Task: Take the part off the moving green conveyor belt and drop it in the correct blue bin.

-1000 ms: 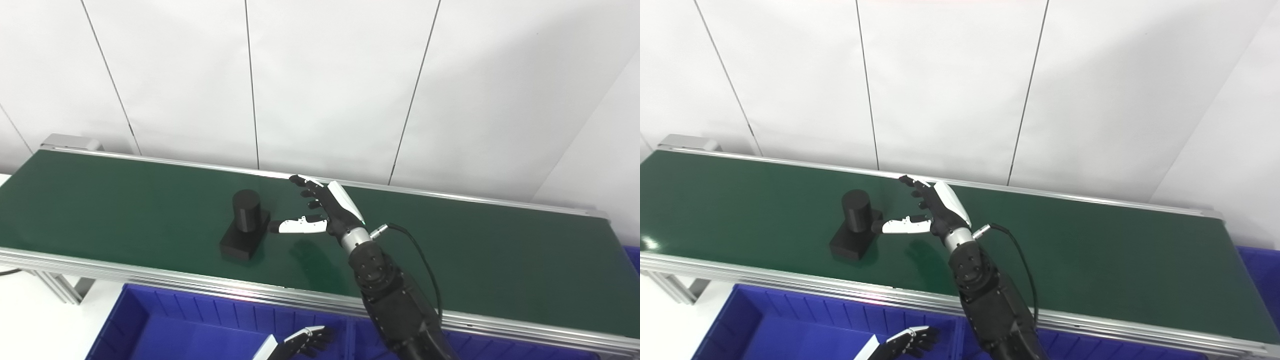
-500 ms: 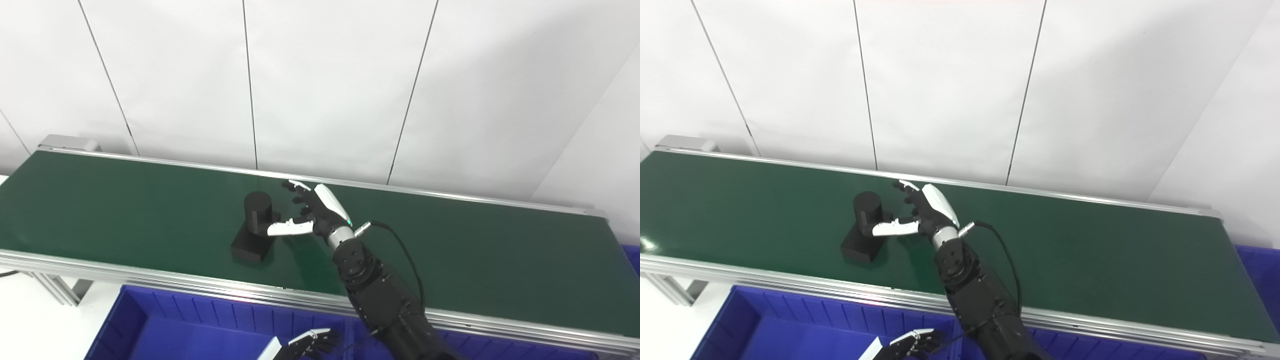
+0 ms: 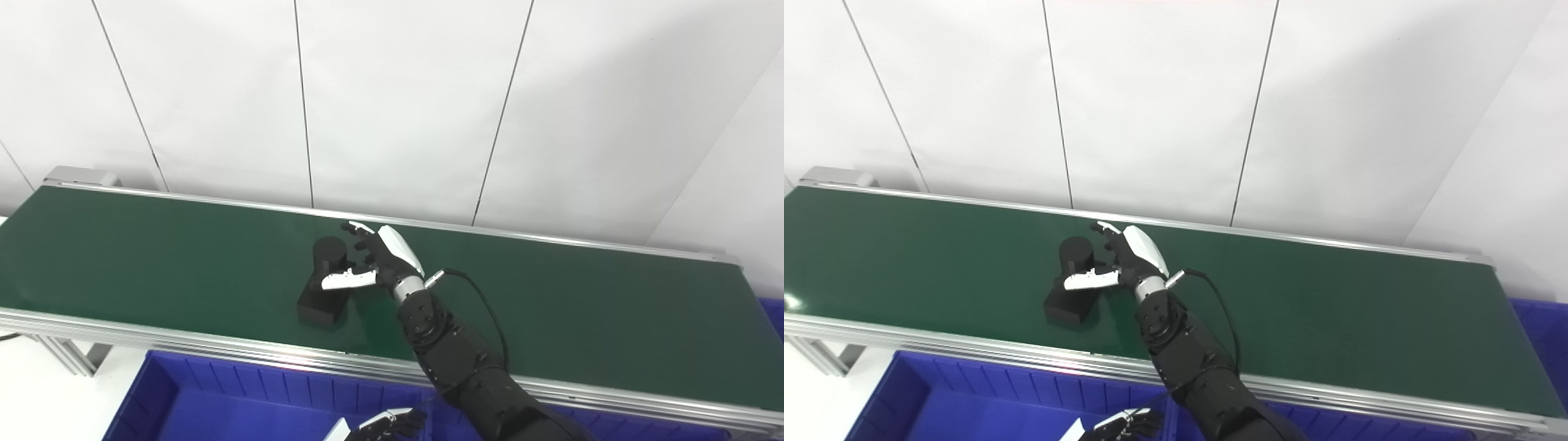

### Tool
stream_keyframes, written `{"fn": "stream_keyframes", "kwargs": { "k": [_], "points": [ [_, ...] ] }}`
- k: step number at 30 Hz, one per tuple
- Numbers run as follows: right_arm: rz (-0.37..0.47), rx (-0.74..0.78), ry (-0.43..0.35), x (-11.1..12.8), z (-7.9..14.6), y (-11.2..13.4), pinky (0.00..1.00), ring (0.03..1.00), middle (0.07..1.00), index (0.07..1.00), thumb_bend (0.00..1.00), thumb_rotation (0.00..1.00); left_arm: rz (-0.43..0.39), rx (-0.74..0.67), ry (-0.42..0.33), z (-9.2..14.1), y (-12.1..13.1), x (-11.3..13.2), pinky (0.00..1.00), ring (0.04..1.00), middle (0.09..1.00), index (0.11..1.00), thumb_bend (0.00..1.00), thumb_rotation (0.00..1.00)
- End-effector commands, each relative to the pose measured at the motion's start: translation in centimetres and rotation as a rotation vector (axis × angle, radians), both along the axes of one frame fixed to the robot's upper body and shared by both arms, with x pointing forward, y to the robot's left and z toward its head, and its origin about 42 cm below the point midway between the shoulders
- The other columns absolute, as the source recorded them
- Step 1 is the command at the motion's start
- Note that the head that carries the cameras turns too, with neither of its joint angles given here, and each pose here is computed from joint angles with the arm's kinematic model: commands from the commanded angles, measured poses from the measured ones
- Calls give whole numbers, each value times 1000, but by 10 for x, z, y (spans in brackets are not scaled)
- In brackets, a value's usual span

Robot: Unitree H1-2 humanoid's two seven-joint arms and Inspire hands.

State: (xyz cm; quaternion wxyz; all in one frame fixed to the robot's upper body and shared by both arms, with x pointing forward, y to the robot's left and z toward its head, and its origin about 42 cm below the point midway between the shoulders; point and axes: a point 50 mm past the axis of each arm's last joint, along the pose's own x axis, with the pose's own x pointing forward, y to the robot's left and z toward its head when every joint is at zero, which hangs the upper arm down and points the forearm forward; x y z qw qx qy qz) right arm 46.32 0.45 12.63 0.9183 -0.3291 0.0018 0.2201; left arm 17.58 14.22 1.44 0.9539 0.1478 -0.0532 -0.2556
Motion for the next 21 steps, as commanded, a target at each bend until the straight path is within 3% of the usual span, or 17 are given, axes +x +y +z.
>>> {"fn": "stream_keyframes", "kwargs": {
  "k": [1,5,12,13,14,16,21],
  "points": [
    [39,77,-109,5,31,26,672,787,880,861,979,348,-16,-41,-50,10,-4,1,694,758,796,803,1000,666],
    [14,100,-128,1,25,30,630,737,809,806,949,294,-19,-38,-52,11,-4,-1,693,759,796,798,1000,673],
    [-36,113,-145,-4,21,35,466,571,660,704,733,31,-12,-27,-65,13,-2,-2,694,756,791,791,1000,686],
    [-45,117,-151,-4,20,34,435,538,560,683,630,12,-11,-26,-67,13,-2,-2,694,755,790,790,1000,690],
    [-58,119,-157,-5,19,33,432,524,512,604,577,6,-13,-26,-66,14,-2,-1,697,757,791,790,1000,691],
    [-73,115,-165,-5,17,33,366,413,491,564,521,1,-16,-28,-64,14,-1,-1,702,760,793,792,1000,686],
    [-111,126,-171,-7,14,29,382,399,492,522,511,0,-20,-25,-60,14,2,2,696,754,788,789,1000,693]
  ]
}}
